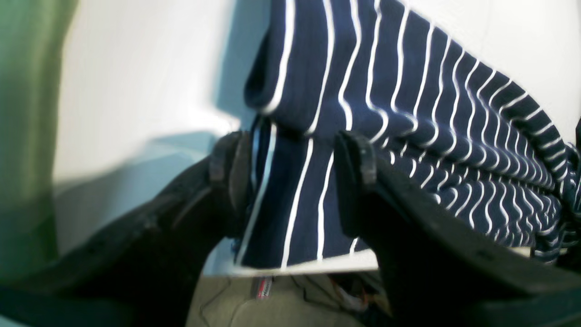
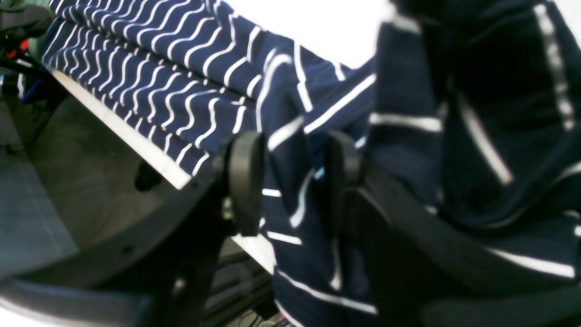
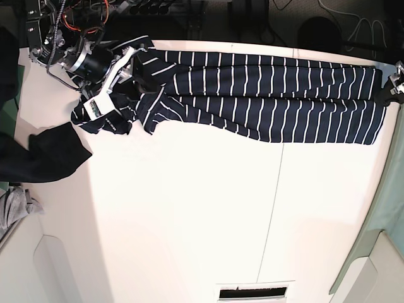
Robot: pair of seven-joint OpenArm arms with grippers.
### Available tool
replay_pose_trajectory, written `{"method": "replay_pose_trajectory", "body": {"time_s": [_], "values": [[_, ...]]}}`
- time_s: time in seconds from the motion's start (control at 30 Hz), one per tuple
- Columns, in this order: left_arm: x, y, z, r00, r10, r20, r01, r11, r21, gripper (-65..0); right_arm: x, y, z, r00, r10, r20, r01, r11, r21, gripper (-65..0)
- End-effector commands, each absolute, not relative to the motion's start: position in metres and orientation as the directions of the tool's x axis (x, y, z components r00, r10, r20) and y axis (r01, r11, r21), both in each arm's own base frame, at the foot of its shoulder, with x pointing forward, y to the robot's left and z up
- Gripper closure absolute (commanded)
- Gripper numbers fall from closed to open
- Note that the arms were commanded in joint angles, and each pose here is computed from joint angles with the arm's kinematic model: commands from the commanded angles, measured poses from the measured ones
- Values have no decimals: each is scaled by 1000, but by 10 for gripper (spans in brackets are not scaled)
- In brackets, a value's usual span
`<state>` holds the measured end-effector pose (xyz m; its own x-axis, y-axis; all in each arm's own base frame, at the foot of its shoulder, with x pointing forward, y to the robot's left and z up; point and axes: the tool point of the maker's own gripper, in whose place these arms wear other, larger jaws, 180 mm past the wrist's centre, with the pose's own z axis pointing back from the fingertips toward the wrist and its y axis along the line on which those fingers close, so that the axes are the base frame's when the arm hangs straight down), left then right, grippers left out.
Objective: Layout the t-shirt on the table in an organized manner, then fold the t-shirt properly
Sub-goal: 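Lift the folded shirt end with the right gripper and pull it inward, then grasp the shirt's other end with the left gripper and fold it toward the right gripper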
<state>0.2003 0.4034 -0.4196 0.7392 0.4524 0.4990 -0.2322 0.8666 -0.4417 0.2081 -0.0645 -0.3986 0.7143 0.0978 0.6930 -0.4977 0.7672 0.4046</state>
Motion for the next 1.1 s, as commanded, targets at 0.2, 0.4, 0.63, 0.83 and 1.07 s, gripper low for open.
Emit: {"method": "replay_pose_trajectory", "body": {"time_s": [0.2, 0.4, 0.63, 0.83, 1.07], "values": [[215, 424, -406, 695, 418, 585, -232, 900, -369, -319, 215, -65, -389, 691, 81, 719, -507, 763, 402, -225], [215, 407, -419, 691, 447, 568, -237, 882, -407, -319, 215, -62, -389, 691, 71, 719, -504, 760, 409, -225], [212, 388, -433, 691, 476, 544, -245, 862, -444, -319, 215, -61, -388, 690, 71, 720, -505, 760, 409, -225], [207, 362, -452, 703, 494, 512, -244, 843, -478, -317, 215, -61, -388, 691, 70, 720, -504, 760, 410, -225], [216, 344, -457, 710, 431, 557, -164, 871, -464, 0, 215, -61, -388, 691, 71, 720, -504, 760, 409, -225]]}}
